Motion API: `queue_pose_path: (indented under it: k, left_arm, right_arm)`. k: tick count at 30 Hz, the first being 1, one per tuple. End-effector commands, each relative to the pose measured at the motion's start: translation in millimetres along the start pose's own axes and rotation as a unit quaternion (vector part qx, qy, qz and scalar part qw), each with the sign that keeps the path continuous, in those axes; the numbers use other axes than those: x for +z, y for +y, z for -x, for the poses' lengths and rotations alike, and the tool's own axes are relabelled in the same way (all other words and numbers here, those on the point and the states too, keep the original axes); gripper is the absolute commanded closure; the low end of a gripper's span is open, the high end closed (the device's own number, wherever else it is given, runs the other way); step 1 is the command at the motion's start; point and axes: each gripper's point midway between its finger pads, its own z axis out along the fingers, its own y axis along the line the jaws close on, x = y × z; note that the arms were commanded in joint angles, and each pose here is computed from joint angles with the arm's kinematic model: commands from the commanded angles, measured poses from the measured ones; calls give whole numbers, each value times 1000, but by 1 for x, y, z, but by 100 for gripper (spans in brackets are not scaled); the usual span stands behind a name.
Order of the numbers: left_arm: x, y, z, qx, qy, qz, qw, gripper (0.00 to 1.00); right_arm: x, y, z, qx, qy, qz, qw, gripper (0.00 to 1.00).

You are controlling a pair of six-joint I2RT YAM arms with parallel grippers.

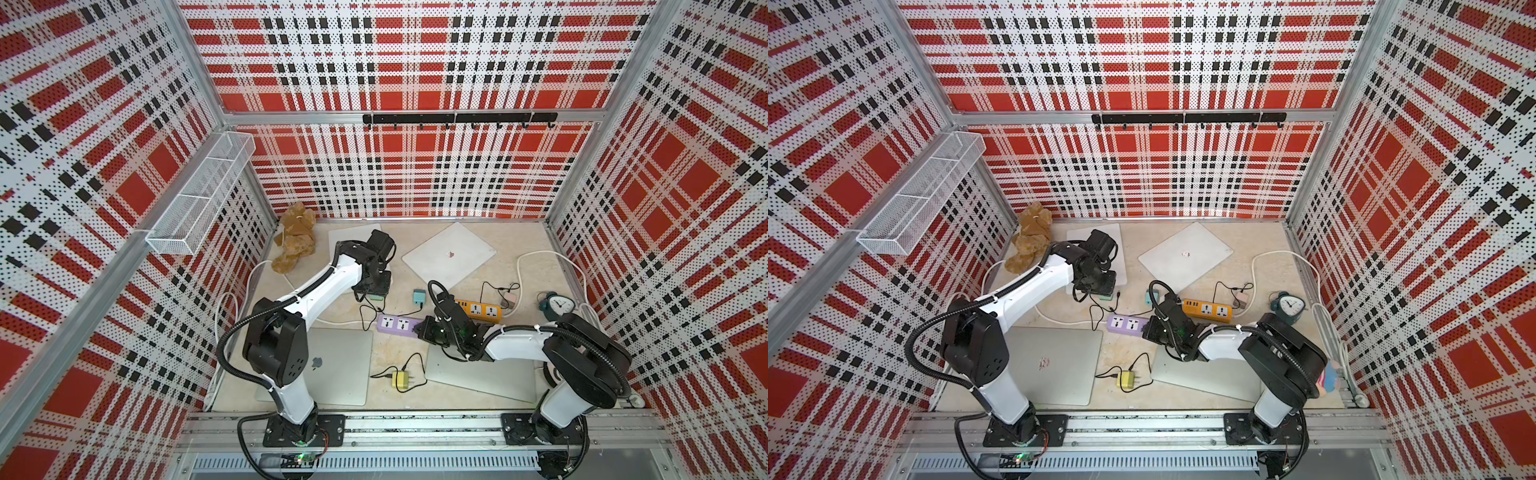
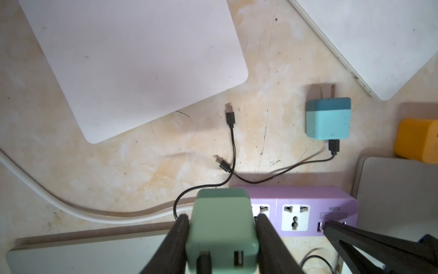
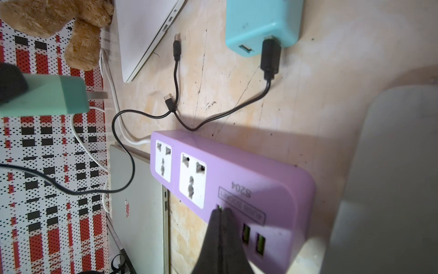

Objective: Unplug the laptop charger
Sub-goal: Place the plug at the center of the board.

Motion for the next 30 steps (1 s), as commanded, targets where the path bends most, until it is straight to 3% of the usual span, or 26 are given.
queue_pose_path:
  k: [1, 10, 21, 30]
  left_arm:
    - [-25, 14, 26, 8, -58, 18, 998, 74]
    - [-43, 19, 55, 15, -144, 31, 989, 74]
    - [-61, 11, 55, 52, -237, 14, 970, 75]
    - [-45, 12, 52, 82, -234, 7, 969, 74]
  right_arm:
    - [-5, -60, -28, -1, 42, -112, 993, 100]
    - [-2, -9, -17, -29, 53, -39, 997, 100]
    - [-13, 37, -1, -38, 39, 22, 998, 100]
    - [-36, 45, 14, -46, 4, 20, 999, 100]
